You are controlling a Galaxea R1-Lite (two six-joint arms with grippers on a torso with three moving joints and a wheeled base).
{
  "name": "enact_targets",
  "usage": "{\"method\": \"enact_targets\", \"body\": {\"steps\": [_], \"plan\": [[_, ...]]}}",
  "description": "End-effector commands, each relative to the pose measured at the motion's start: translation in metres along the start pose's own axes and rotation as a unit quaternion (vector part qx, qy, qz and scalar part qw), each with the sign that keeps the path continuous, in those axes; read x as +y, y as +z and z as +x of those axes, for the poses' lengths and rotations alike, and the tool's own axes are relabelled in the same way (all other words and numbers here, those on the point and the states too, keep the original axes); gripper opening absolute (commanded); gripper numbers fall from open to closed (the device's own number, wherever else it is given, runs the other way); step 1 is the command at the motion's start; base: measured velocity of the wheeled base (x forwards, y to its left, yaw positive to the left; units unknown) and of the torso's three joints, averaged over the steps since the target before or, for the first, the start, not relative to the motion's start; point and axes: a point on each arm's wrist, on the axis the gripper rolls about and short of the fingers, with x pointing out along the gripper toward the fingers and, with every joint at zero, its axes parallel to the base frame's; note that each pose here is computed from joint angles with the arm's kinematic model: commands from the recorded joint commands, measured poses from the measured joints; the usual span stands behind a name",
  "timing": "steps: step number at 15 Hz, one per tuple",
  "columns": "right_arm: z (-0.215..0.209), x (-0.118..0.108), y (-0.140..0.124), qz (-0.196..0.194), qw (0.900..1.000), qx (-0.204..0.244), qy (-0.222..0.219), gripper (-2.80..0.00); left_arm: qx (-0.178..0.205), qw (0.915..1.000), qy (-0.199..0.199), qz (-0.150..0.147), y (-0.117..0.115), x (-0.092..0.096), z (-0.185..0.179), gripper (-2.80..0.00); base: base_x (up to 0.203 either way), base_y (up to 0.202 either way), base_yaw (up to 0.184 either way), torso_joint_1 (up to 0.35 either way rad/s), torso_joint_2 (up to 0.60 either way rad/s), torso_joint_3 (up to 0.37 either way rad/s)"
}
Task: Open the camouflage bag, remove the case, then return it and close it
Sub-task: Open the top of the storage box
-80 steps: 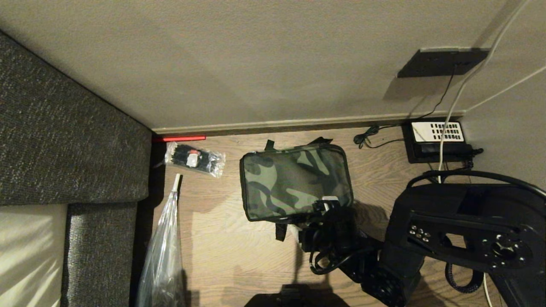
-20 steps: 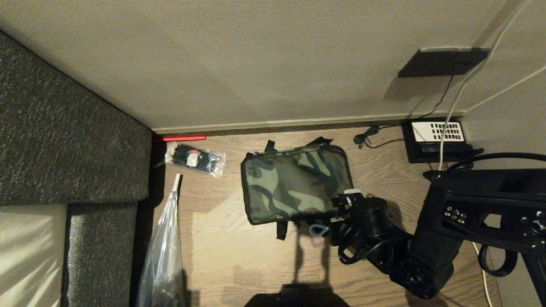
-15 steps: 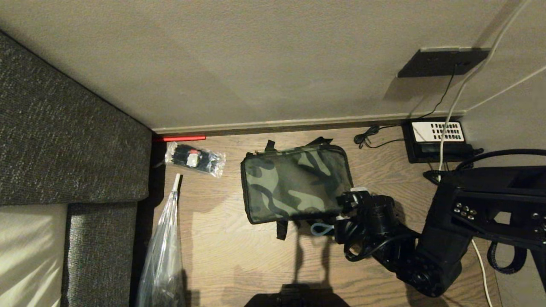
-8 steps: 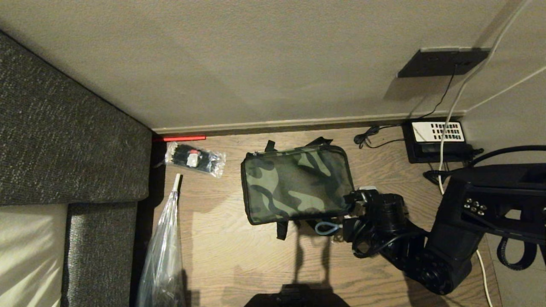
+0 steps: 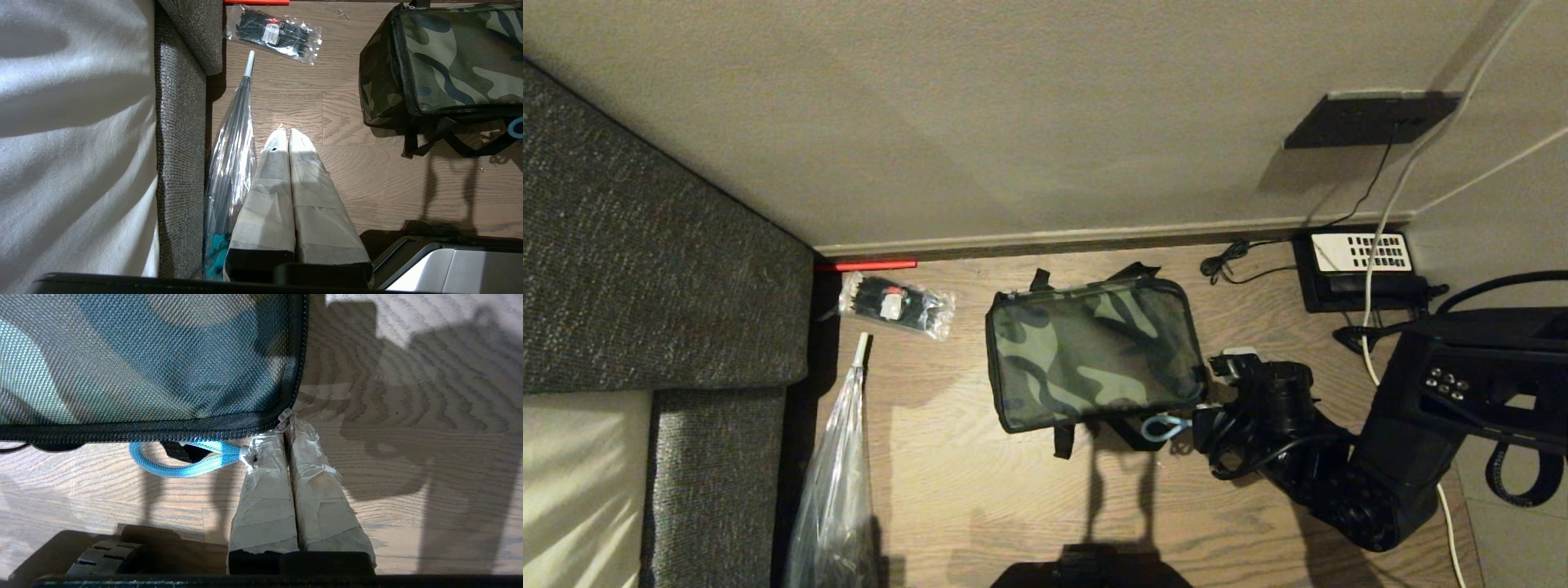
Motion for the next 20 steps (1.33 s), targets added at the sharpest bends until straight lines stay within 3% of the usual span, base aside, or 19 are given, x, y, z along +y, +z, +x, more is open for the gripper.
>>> {"method": "enact_targets", "body": {"steps": [1, 20], "plan": [[0.000, 0.000, 0.002, 0.002, 1.000, -0.006, 0.000, -2.80, 0.001, 1.0000, 0.000, 0.000, 0.000, 0.000, 0.000, -2.80, 0.000, 0.000, 0.000, 0.000, 0.00, 0.000], [0.006, -0.016, 0.010, 0.006, 1.000, -0.016, -0.016, -2.80, 0.000, 1.0000, 0.000, 0.000, 0.000, 0.000, 0.000, -2.80, 0.000, 0.000, 0.000, 0.000, 0.00, 0.000]]}}
